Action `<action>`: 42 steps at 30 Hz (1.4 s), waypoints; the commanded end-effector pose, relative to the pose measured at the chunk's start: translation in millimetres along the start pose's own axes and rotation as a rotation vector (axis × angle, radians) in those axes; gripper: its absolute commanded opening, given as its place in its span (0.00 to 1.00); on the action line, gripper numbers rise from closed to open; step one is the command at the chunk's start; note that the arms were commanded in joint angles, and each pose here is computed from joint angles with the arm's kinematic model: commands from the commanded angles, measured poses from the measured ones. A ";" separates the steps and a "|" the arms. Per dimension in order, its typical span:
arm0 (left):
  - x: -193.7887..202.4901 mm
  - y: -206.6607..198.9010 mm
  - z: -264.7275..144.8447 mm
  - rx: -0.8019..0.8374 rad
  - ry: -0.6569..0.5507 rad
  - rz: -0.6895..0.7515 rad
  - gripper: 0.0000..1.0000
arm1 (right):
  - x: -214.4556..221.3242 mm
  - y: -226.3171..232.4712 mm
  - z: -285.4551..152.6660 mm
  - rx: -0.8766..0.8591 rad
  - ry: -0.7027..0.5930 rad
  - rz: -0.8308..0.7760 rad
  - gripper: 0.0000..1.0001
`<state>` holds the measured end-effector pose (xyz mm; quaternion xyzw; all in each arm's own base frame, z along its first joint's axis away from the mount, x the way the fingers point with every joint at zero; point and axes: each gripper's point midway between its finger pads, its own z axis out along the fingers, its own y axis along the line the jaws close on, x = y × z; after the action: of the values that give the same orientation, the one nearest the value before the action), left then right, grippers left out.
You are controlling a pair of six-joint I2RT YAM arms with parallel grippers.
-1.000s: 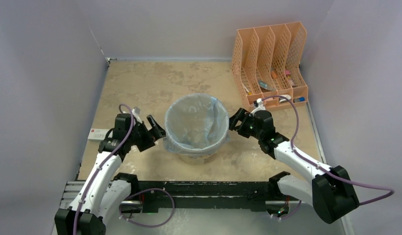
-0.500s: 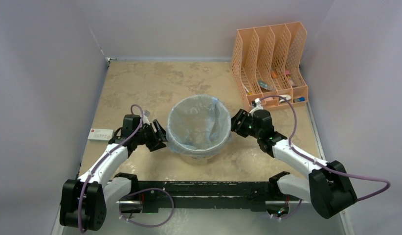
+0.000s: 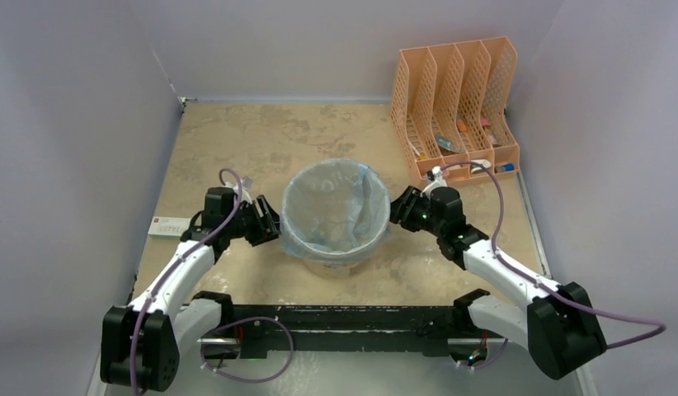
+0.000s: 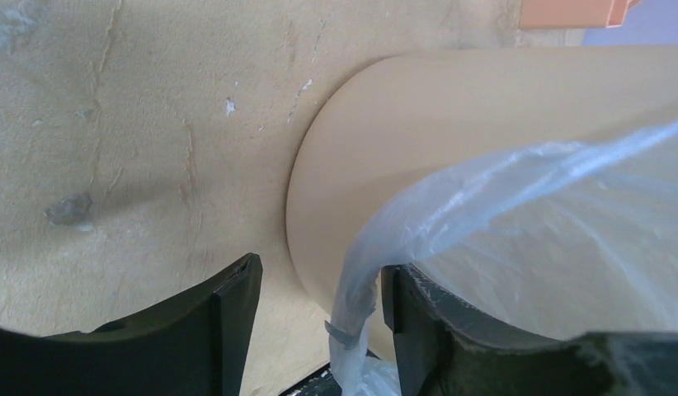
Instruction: Put the trash bags into the trash bin
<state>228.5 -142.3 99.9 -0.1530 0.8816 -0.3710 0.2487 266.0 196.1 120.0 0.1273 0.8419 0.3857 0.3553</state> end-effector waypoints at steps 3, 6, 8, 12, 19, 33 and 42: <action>-5.9 -9.4 16.9 0.082 0.057 0.048 0.43 | 9.5 -2.5 13.4 -0.017 0.059 -0.039 0.37; -7.0 -8.6 22.8 0.098 0.058 0.048 0.39 | 19.6 -10.3 15.8 -0.009 0.090 -0.023 0.34; -8.2 -11.0 25.6 0.119 0.058 0.049 0.37 | 23.2 -14.9 16.2 0.003 0.099 -0.014 0.36; -9.1 -12.1 29.4 0.135 0.063 0.053 0.35 | 27.5 -20.5 16.5 0.025 0.115 -0.006 0.39; -14.6 -13.9 32.3 0.137 0.055 0.057 0.36 | 41.3 -29.6 21.7 0.022 0.152 0.027 0.42; -28.2 -18.7 26.7 0.099 -0.011 0.046 0.53 | 6.6 -25.9 4.6 0.107 0.000 0.027 0.58; -20.6 -20.2 7.4 0.068 -0.029 0.026 0.60 | 16.7 -17.3 -17.6 0.071 0.031 0.029 0.62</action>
<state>251.0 -151.6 101.6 -0.1382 0.8688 -0.3970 0.2618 253.1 181.9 105.9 0.1486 0.8508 0.3618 0.3509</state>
